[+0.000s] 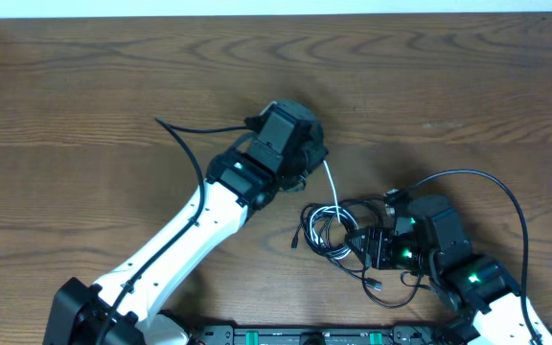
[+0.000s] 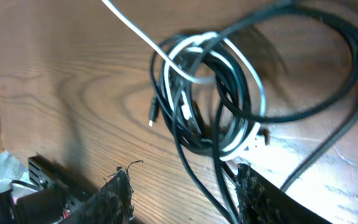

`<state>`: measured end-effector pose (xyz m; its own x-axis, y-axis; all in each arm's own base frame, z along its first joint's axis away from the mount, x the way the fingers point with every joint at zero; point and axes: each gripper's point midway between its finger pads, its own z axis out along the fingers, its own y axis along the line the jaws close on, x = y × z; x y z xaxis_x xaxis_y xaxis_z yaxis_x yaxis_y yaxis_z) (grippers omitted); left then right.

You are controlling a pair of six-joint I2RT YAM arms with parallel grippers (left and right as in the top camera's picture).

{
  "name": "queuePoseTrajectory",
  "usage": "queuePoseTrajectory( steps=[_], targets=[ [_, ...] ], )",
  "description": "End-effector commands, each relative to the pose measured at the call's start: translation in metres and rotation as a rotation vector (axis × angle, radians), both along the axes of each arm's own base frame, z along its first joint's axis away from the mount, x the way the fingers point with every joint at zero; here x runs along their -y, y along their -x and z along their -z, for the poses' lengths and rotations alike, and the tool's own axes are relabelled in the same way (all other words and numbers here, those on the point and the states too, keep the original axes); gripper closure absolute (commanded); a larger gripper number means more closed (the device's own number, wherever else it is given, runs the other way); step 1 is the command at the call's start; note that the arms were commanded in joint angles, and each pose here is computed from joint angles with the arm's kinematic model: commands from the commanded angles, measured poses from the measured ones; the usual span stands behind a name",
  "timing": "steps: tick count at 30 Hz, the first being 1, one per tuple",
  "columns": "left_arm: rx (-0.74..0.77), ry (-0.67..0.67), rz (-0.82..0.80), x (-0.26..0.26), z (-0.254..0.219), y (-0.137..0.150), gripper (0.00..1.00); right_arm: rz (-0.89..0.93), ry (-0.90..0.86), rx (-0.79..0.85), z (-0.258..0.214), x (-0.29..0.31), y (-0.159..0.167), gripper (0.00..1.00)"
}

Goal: Untangle cables

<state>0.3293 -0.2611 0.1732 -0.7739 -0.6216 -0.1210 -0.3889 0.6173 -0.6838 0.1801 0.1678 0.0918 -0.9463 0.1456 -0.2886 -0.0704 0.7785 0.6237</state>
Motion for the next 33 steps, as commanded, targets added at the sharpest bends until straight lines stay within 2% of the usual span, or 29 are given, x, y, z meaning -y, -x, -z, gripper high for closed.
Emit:
queuePoseTrajectory(
  steps=[1, 4, 8, 11, 16, 21, 25, 30, 31, 32, 33],
  targets=[
    [0.027, 0.076, -0.008, -0.009, -0.026, -0.007, 0.92, 0.058, 0.024, -0.055, 0.007, 0.004, -0.003, 0.48],
    [0.053, 0.107, 0.098, -0.004, -0.037, -0.001, 0.92, 0.182, 0.041, -0.149, 0.020, 0.010, -0.006, 0.52],
    [0.093, 0.013, 0.323, 0.005, -0.027, 0.022, 0.92, 0.234, 0.049, -0.234, 0.032, 0.010, -0.004, 0.57],
    [0.031, -0.128, 0.413, -0.003, 0.000, 0.048, 0.92, 0.233, 0.065, -0.249, 0.035, 0.012, -0.001, 0.50],
    [-0.042, -0.313, 0.413, -0.018, 0.028, 0.067, 0.92, 0.231, 0.056, -0.208, 0.027, 0.016, -0.003, 0.37],
    [-0.051, -0.333, 0.480, 0.002, 0.043, 0.083, 0.92, 0.263, 0.025, -0.150, 0.011, 0.023, -0.008, 0.27],
    [-0.050, -0.342, 0.529, 0.020, 0.059, 0.090, 0.92, 0.317, 0.036, -0.111, 0.003, 0.037, -0.009, 0.24],
    [-0.086, -0.416, 0.544, 0.022, 0.086, 0.093, 0.92, 0.349, 0.012, -0.063, -0.009, 0.045, -0.010, 0.21],
    [-0.091, -0.423, 0.550, 0.022, 0.089, 0.093, 0.85, 0.351, 0.007, -0.053, -0.011, 0.045, -0.010, 0.21],
    [-0.080, -0.436, 0.576, 0.021, 0.090, 0.092, 0.63, 0.360, 0.007, -0.039, -0.013, 0.047, -0.012, 0.19],
    [-0.064, -0.443, 0.595, 0.021, 0.089, 0.091, 0.47, 0.365, 0.012, -0.034, -0.013, 0.048, -0.012, 0.18]
  ],
)
